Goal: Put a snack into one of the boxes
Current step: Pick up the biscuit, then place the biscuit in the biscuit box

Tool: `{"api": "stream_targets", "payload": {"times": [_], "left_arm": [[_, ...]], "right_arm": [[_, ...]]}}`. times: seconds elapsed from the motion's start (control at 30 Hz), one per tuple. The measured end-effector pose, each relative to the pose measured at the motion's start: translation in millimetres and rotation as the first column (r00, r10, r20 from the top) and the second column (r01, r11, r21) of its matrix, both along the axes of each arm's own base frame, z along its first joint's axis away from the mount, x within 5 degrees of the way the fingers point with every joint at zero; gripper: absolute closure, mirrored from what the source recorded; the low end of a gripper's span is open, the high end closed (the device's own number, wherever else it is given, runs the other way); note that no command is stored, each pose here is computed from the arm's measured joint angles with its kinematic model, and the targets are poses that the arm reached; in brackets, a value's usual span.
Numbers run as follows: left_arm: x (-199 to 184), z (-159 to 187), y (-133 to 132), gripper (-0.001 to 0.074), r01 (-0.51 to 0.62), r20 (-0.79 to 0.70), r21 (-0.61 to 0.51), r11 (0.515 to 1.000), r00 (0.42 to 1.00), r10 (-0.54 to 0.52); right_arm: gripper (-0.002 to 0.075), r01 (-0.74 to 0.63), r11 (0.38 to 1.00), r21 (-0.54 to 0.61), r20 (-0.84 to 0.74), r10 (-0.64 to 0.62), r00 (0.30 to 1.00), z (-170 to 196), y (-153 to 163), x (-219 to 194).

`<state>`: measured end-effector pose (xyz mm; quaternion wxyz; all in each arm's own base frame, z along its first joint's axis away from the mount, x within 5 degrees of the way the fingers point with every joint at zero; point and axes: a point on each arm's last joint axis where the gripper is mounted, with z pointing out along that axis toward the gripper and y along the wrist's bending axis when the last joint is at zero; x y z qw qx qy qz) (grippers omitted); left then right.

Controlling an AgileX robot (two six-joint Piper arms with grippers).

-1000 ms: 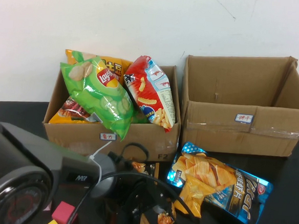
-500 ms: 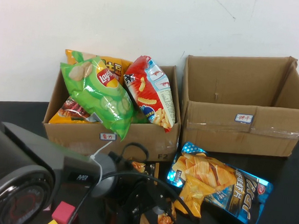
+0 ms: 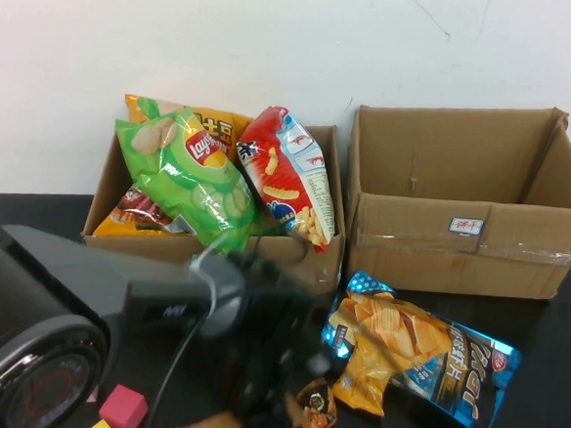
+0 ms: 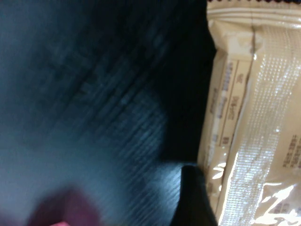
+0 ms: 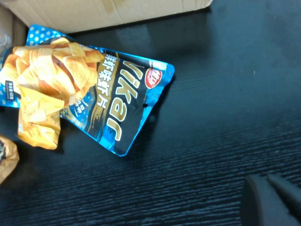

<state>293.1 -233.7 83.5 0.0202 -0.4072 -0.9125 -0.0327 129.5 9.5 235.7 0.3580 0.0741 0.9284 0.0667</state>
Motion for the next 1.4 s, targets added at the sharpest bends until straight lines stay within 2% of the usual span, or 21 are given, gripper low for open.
{"api": "stream_targets", "payload": {"times": [0.17,0.33,0.5,0.67,0.87,1.07,1.23,1.4], "left_arm": [[29,51,-23,0.0299,0.0,0.035,-0.017,1.0,0.999,0.001],[63,127,-51,0.0299,0.063,0.214,-0.148,0.987,0.976,-0.03],[89,203,-70,0.0299,0.155,0.489,-0.321,0.934,0.872,0.023],[98,247,-78,0.0299,0.232,0.631,-0.418,0.879,0.77,0.097],[104,258,-83,0.0299,0.29,0.701,-0.464,0.837,0.698,0.146],[118,254,-96,0.0299,0.372,0.77,-0.506,0.778,0.601,0.214],[141,219,-102,0.0299,0.382,0.781,-0.522,0.763,0.572,0.249],[164,185,-93,0.0299,0.351,0.778,-0.517,0.78,0.573,0.257]], "right_arm": [[0.0727,0.0,1.0,0.0,0.0,0.0,1.0,0,0,0],[0.0727,0.002,1.0,0.009,0.001,-0.002,1.0,0,0,0],[0.0727,0.005,1.0,0.019,0.001,-0.005,1.0,0,1,0],[0.0727,0.006,1.0,0.023,0.001,-0.006,1.0,0,1,0],[0.0727,0.007,1.0,0.025,0.001,-0.007,1.0,0,1,0],[0.0727,0.007,1.0,0.025,0.001,-0.007,1.0,0,1,0],[0.0727,0.007,1.0,0.025,0.001,-0.007,1.0,0,1,0],[0.0727,0.002,1.0,0.021,0.001,-0.002,1.0,0,1,0]]}}
